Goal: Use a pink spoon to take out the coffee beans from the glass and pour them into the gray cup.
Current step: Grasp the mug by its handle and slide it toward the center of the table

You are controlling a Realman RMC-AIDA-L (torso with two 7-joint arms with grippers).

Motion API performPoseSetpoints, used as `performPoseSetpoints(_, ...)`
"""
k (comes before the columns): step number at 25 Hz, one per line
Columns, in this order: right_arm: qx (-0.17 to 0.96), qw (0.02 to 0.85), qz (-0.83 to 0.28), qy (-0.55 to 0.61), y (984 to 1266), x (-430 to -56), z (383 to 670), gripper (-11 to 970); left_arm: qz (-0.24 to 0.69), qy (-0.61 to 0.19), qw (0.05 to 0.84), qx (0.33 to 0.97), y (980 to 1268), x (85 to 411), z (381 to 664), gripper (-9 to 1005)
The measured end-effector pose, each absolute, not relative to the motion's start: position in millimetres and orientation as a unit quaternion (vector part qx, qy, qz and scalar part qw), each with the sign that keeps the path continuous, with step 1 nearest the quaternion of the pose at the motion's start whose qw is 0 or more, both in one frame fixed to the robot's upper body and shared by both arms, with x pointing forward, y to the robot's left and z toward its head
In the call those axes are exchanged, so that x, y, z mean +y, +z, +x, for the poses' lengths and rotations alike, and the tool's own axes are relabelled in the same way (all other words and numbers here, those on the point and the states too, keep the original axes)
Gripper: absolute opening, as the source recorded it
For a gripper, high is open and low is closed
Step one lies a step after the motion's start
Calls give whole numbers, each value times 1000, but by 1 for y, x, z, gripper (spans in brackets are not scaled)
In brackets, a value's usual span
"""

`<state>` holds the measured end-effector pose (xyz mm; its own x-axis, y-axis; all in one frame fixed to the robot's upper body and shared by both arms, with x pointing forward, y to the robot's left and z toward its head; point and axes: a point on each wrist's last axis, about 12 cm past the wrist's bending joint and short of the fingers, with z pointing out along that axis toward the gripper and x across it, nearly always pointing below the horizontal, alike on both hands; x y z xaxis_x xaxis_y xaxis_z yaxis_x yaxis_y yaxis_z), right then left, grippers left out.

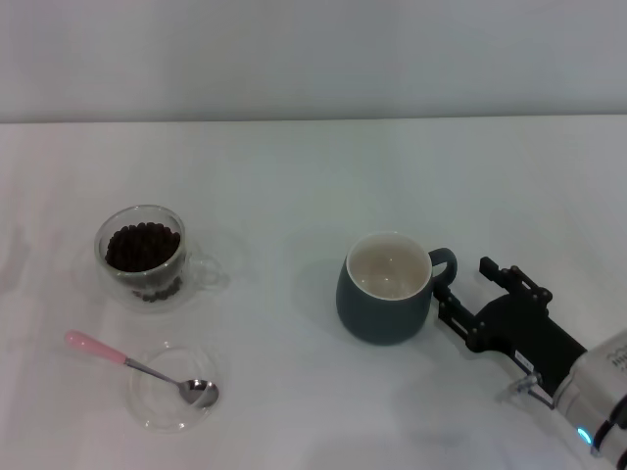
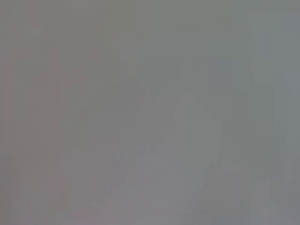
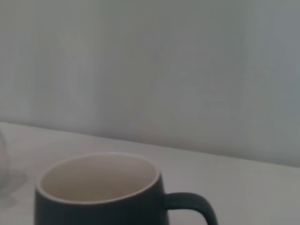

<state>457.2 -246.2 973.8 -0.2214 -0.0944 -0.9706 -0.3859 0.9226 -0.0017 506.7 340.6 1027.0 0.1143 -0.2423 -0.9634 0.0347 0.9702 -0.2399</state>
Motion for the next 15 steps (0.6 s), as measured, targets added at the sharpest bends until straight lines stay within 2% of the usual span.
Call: performPoseSetpoints(15, 758, 623, -151, 123, 972, -256, 431, 728, -79, -94, 742, 659, 1028, 339, 509, 857)
